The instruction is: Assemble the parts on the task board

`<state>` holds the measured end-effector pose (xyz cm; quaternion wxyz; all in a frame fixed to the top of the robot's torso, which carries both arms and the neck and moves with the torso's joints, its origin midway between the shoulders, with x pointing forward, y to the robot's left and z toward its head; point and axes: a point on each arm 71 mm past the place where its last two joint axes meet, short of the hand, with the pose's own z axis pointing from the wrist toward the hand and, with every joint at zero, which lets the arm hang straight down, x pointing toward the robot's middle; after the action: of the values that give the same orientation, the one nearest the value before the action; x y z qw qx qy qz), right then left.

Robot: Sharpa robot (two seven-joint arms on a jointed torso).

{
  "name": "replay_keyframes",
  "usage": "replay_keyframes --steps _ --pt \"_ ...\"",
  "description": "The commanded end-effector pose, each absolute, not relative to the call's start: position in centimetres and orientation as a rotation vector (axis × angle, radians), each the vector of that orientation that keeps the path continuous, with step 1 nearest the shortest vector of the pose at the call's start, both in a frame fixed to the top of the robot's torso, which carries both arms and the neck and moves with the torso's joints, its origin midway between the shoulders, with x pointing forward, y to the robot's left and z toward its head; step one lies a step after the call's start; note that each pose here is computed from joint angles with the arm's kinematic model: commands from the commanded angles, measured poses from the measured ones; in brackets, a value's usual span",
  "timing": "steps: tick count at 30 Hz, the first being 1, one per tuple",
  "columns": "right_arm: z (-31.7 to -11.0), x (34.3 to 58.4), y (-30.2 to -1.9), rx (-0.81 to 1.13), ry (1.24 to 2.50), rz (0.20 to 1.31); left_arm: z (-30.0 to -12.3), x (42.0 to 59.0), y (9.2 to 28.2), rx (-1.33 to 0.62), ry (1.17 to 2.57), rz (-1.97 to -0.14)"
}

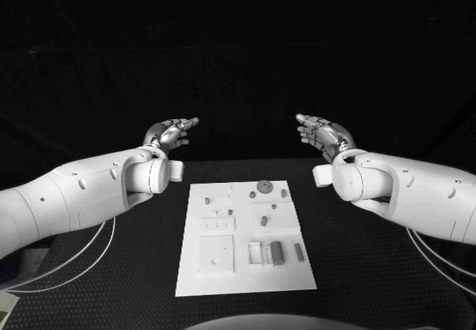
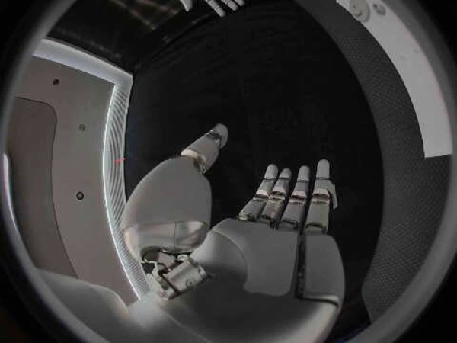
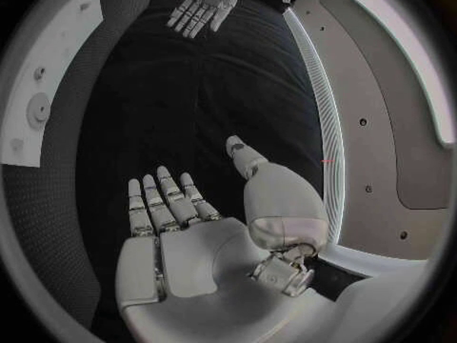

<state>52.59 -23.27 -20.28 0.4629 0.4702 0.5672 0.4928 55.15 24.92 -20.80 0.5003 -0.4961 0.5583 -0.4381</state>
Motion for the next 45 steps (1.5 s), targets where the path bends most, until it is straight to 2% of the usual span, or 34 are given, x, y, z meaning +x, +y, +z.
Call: replay_keyframes --steps 1,7,12,13,21,27,37,45 --pt "-20.4 53.1 -22.6 1.101 1.627 1.289 -21.0 55.8 24.5 -1.208 1.513 -1.091" --pt "-19.7 54.2 -23.5 1.065 1.72 1.273 -20.6 56.4 25.0 -1.205 1.534 -1.076" --pt "-19.5 54.4 -23.7 1.057 1.741 1.268 -20.6 56.4 25.0 -1.205 1.534 -1.076" --pt "-19.2 55.6 -25.3 0.775 1.681 1.019 -21.4 56.2 25.5 -1.2 1.562 -1.066" --pt "-19.3 56.2 -25.1 0.503 1.679 0.848 -21.4 55.9 25.1 -1.145 1.594 -1.089" --pt "-19.5 56.8 -23.7 0.239 1.699 0.728 -21.3 55.0 24.7 -1.046 1.666 -1.135" --pt "-19.5 56.5 -20.7 -0.115 1.685 0.618 -20.9 53.5 23.9 -1.009 1.687 -1.208" --pt "-19.9 56.4 -19.2 -0.262 1.678 0.514 -20.1 52.6 23.1 -0.986 1.692 -1.261"
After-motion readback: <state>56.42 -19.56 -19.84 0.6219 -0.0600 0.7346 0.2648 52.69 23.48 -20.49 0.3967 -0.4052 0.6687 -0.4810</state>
